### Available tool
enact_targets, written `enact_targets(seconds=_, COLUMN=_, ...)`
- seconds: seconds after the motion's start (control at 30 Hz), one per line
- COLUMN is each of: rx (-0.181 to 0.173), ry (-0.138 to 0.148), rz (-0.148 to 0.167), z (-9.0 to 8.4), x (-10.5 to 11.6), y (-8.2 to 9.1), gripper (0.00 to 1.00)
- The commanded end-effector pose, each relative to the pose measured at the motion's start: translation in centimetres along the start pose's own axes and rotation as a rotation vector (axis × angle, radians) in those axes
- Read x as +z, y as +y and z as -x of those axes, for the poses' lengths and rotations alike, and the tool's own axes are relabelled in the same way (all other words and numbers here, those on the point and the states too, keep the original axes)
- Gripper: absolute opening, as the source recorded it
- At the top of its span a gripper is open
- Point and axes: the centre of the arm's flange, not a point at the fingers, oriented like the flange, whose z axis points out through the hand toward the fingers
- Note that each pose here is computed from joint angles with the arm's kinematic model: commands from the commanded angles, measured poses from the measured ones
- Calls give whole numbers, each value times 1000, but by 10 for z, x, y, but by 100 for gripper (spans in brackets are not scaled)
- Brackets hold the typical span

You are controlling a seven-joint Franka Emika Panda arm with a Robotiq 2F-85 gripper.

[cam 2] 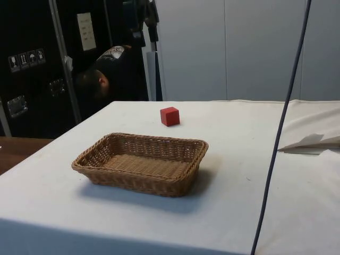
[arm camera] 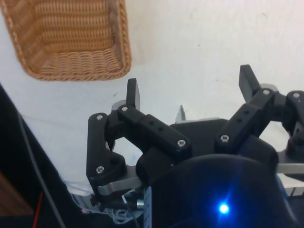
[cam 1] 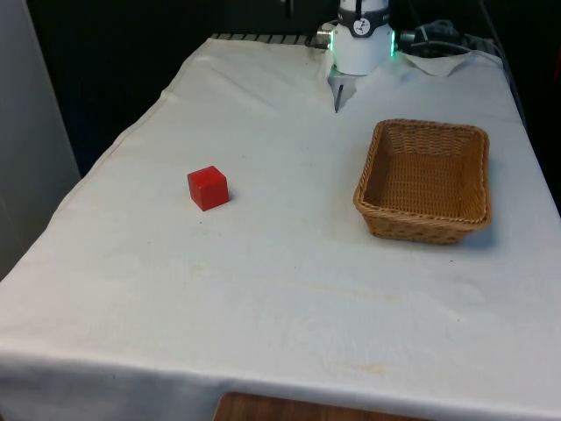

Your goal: Pick up the cube and place it into the basket.

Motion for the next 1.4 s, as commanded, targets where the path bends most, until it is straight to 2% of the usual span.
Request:
enact_targets(seconds=0.0, rx=0, ry=5, rz=11, z=-1, x=4, y=5, gripper=100)
enact_targets(seconds=0.2, rx=2, ry=4, rz=30, z=-4, x=21, y=13, gripper=100)
enact_targets(seconds=0.23, rx=4, ry=-5, rz=19, z=-3, x=17, y=12, gripper=100)
enact_targets(seconds=0.27, rx=3, ry=3, rz=32, z=-4, x=23, y=14, gripper=100)
enact_targets(seconds=0.47, rx=5, ry=-1, rz=43, z=-6, x=47, y=14, gripper=100)
enact_targets(seconds=0.53, rx=8, ry=0, rz=45, z=-6, x=53, y=14, gripper=100)
enact_targets(seconds=0.57, rx=5, ry=-9, rz=37, z=-6, x=53, y=13, gripper=100)
enact_targets(seconds=0.6, rx=10, ry=2, rz=46, z=-6, x=55, y=14, gripper=100)
enact_targets(seconds=0.8, rx=26, ry=23, rz=52, z=-7, x=72, y=18, gripper=100)
enact_targets(seconds=0.83, rx=20, ry=8, rz=41, z=-6, x=71, y=16, gripper=100)
enact_targets(seconds=0.87, rx=28, ry=27, rz=52, z=-7, x=74, y=18, gripper=100)
enact_targets(seconds=1.0, rx=42, ry=51, rz=55, z=-7, x=83, y=28, gripper=100)
enact_targets(seconds=1.1, rx=50, ry=61, rz=59, z=-8, x=88, y=34, gripper=100)
enact_targets(seconds=1.13, rx=48, ry=53, rz=51, z=-7, x=87, y=32, gripper=100)
enact_targets(seconds=1.17, rx=52, ry=65, rz=60, z=-8, x=90, y=36, gripper=100)
enact_targets(seconds=1.37, rx=72, ry=87, rz=68, z=-10, x=104, y=51, gripper=100)
